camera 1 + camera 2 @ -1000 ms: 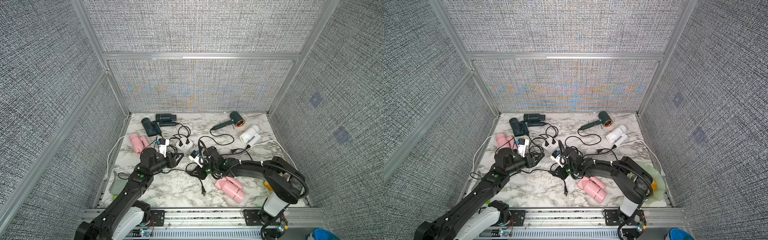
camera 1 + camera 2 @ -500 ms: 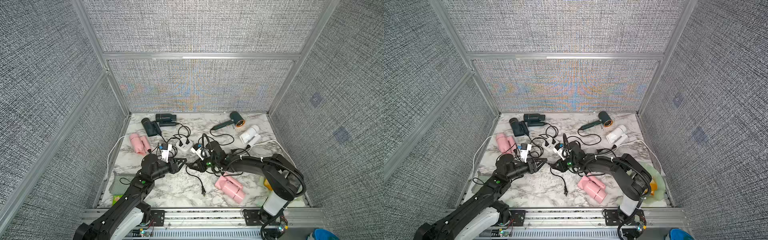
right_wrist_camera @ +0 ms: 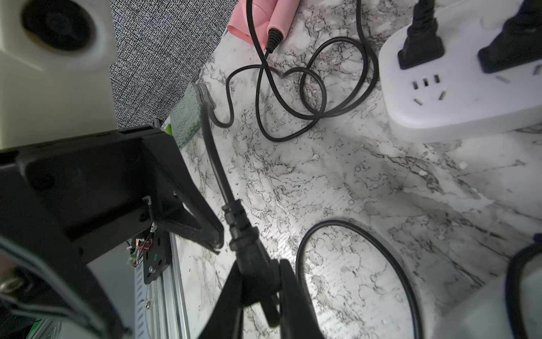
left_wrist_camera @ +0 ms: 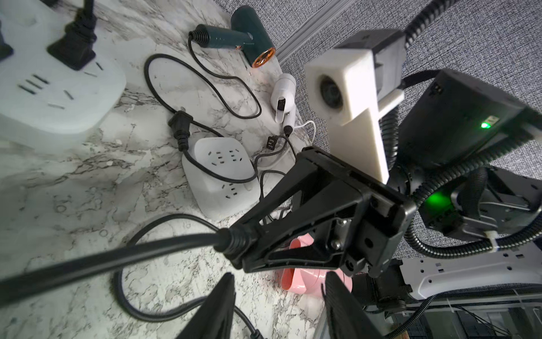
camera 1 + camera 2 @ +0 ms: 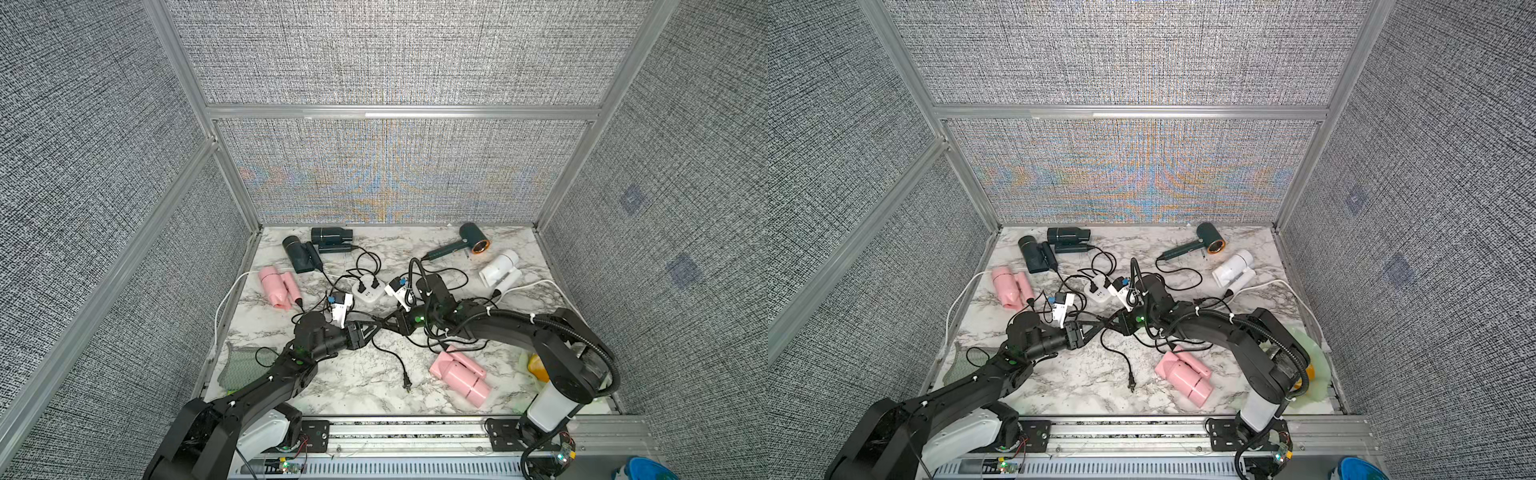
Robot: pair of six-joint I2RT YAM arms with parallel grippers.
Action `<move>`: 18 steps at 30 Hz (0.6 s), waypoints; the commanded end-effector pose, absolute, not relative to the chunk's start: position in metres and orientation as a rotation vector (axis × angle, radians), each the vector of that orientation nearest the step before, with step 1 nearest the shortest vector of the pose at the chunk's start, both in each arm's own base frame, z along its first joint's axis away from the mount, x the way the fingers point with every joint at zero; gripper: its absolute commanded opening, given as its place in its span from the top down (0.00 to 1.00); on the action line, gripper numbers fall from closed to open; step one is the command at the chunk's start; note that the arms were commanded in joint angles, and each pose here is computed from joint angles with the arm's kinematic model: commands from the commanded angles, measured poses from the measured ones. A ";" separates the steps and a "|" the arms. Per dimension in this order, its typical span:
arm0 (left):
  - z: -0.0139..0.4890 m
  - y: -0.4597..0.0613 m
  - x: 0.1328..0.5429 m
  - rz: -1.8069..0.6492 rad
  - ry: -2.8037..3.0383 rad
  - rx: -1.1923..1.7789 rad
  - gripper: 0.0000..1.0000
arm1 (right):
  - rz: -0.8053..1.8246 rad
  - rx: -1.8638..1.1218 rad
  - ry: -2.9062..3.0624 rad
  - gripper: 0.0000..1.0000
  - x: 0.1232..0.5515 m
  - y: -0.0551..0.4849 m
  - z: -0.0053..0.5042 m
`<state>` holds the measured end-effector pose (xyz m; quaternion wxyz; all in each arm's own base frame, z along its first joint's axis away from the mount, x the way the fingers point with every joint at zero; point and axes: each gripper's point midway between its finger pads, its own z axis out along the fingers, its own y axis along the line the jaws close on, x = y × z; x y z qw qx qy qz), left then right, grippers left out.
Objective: Charge the blow dryers
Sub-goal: Pick up the plug from the center of the board.
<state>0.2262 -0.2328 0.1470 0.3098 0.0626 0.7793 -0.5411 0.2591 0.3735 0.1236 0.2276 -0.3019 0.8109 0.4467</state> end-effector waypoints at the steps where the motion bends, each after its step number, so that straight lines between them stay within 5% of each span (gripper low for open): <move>1: 0.164 -0.235 0.231 -1.432 1.980 0.199 0.48 | 1.260 -0.819 2.224 1.00 0.259 0.373 0.130; 18: 0.155 -0.225 0.239 -1.297 2.039 0.181 0.47 | 1.333 -0.853 2.219 1.00 0.253 0.367 0.140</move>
